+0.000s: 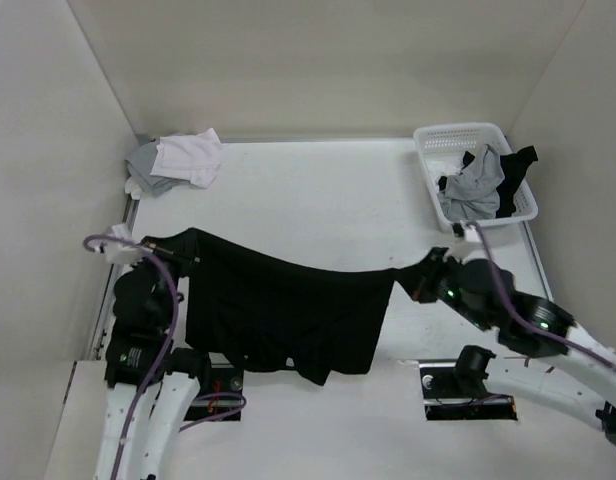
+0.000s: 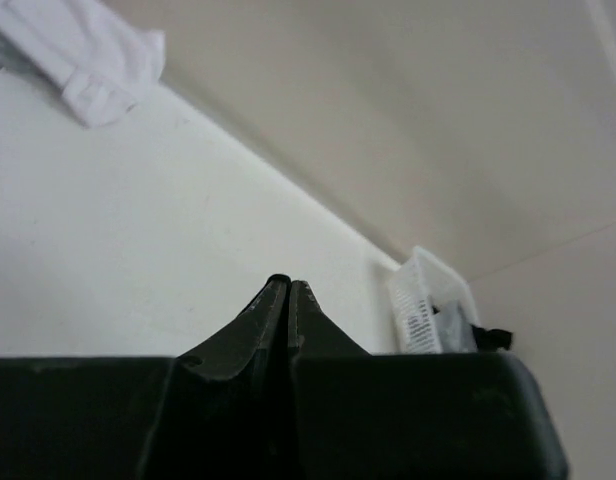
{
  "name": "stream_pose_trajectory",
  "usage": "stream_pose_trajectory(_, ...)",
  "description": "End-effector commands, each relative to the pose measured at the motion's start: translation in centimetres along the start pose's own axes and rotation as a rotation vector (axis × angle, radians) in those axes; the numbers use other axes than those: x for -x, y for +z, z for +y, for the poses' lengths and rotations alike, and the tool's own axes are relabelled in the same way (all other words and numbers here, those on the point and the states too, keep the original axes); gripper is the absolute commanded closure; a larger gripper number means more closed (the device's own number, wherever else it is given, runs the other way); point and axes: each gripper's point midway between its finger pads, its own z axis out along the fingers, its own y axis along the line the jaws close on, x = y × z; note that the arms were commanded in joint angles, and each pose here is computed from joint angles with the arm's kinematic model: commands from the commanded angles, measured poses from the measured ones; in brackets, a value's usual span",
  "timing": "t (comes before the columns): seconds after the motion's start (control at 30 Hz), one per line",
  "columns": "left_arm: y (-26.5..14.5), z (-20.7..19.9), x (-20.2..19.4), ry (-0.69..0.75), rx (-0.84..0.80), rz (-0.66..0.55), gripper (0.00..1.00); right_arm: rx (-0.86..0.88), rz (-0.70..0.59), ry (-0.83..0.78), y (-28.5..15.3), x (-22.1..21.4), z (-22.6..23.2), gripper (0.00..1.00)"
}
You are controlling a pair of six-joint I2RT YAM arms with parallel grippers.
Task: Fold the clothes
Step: Fold the tank top
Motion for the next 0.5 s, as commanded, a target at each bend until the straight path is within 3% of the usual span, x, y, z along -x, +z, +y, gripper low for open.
stream_pose_trajectory(0.0, 4.4, 6.4, -5.9, 0.046, 0.185, 0.124, 0.99, -0.087, 0.045, -0.044, 5.8, -1.4, -3.2, 0.98)
stream_pose_trajectory(0.13, 9.7, 10.3, -9.9, -0.003, 0.270, 0.169, 0.99, -0.170, 0.036, 0.056, 12.7, 0.1, -9.5, 0.99)
stream_pose_trajectory(0.27, 15.9, 11.5, -12.9, -0.071, 0.308, 0.205, 0.99, -0.272, -0.026, 0.118, 18.1, 3.8, -14.5, 0.99)
stream_pose_trajectory(0.47, 23.5, 9.0, -13.4, -0.161, 0.251, 0.218, 1.00, -0.275, -0.048, 0.160, 23.8, 9.4, -17.2, 1.00)
